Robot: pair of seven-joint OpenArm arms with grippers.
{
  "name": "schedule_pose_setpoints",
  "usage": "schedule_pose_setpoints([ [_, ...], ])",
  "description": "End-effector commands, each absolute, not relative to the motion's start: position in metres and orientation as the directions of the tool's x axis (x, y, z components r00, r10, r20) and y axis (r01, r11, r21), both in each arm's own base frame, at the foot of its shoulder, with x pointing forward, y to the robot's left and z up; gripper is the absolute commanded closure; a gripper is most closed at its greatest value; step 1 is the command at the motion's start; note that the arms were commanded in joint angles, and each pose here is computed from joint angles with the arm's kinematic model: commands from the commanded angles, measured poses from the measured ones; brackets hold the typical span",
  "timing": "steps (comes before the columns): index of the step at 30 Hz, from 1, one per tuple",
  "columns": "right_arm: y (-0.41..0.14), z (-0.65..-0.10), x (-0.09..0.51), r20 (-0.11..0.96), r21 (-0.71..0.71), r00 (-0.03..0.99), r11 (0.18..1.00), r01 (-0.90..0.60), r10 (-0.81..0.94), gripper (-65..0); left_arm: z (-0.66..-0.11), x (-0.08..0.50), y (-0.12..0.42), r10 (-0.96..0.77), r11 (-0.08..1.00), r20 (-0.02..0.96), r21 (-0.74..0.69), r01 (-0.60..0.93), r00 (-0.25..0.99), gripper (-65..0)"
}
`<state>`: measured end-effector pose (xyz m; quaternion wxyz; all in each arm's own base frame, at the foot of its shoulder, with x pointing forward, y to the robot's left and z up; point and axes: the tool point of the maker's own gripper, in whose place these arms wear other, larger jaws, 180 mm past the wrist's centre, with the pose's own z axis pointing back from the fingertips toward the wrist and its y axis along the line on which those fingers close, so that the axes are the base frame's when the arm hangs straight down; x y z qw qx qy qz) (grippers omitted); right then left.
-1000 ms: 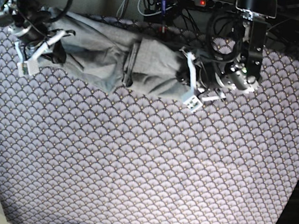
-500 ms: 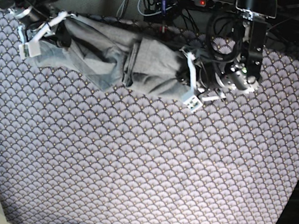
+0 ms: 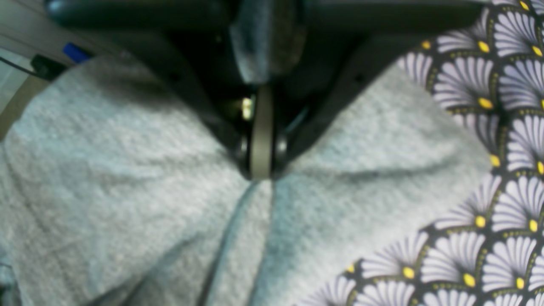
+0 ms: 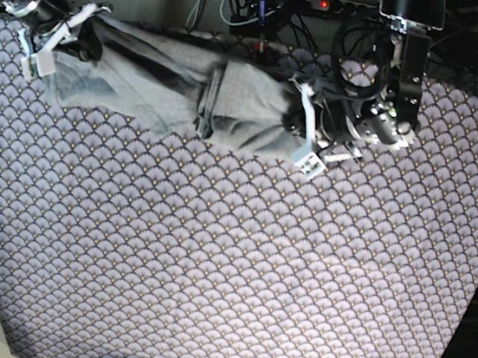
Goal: Fold the T-shirt properly
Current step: 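Fold the strip's end with the right gripper toward the left gripper, then open both grippers and raise them away from the folded shirt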
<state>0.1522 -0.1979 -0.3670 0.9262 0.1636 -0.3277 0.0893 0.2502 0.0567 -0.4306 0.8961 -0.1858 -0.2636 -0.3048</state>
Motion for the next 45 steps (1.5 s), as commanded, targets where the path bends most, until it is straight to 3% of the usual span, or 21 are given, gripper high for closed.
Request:
schedule_pose_setpoints([
  [1,-0.200,-0.358,0.156,0.662,0.236,0.747,0.929,-0.286,0.062,0.0,-0.436,0.252,0.073,-0.492,0.763,0.536,-0.115,0.636,0.686,0.0],
  [28,-0.228,-0.379,0.148,0.627,0.252,0.779,0.947,-0.201,-0.002,0.0,-0.436,0.252,0.073,-0.492,0.763,0.536,-0.113,0.636,0.686,0.0],
  [30,-0.229,-0.379,0.148,0.627,0.250,0.779,0.947,-0.202,0.001,-3.4,-0.436,0.252,0.073,-0.492,0.763,0.536,-0.113,0.636,0.686,0.0],
  [38,-0.231,-0.379,0.146,0.623,0.247,0.782,0.949,-0.197,0.000,-27.7,-0.435,0.252,0.073,-0.493,0.763,0.537,-0.112,0.637,0.685,0.0],
  [45,-0.258,-0.369,0.148,0.646,0.201,0.763,0.970,-0.136,-0.027,-36.6,-0.433,0.253,0.073,-0.493,0.762,0.541,-0.109,0.638,0.681,0.0],
])
